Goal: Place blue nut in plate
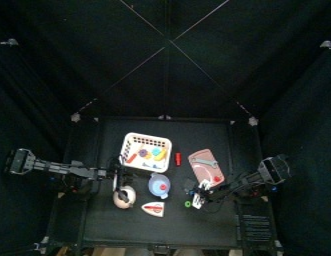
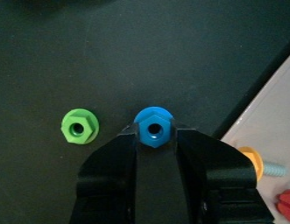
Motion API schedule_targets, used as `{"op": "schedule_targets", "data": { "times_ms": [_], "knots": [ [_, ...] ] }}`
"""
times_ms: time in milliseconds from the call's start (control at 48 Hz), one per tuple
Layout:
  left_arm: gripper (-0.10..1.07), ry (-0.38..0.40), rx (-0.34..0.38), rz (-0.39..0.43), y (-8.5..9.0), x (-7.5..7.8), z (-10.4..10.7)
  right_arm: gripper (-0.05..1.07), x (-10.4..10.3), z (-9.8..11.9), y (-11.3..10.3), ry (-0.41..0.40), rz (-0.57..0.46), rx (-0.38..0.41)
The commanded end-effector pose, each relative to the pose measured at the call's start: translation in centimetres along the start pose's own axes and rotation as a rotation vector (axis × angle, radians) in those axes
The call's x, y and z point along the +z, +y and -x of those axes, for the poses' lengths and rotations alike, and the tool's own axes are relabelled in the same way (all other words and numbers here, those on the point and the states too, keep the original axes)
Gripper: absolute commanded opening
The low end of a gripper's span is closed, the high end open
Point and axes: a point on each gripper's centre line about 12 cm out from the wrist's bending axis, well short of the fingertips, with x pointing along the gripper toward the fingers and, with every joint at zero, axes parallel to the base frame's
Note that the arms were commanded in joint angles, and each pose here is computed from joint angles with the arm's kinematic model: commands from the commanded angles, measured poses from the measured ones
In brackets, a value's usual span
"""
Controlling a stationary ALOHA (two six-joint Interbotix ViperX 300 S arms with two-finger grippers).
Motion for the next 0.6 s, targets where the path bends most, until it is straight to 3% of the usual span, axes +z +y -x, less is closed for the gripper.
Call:
{"op": "schedule_targets", "data": {
  "times_ms": [0, 208, 396, 583],
  "knots": [
    [0.72, -0.022, -0.008, 0.000, -0.2, 0.6, -0.1, 0.59, 0.9, 1.0, 0.2, -0.038, -0.010, 0.026],
    [0.72, -0.023, -0.005, 0.005, -0.2, 0.6, -0.1, 0.59, 2.4, 2.9, -1.9, -0.095, -0.064, -0.001],
    [0.72, -0.023, -0.005, 0.003, -0.2, 0.6, -0.1, 0.59, 3.3, 4.4, -6.6, -0.127, -0.195, -0.076],
    [0.72, -0.019, -0.005, 0.004, -0.2, 0.5, -0.1, 0.59, 2.8, 3.9, -11.0, -0.121, -0.341, -0.133]
  ]
}}
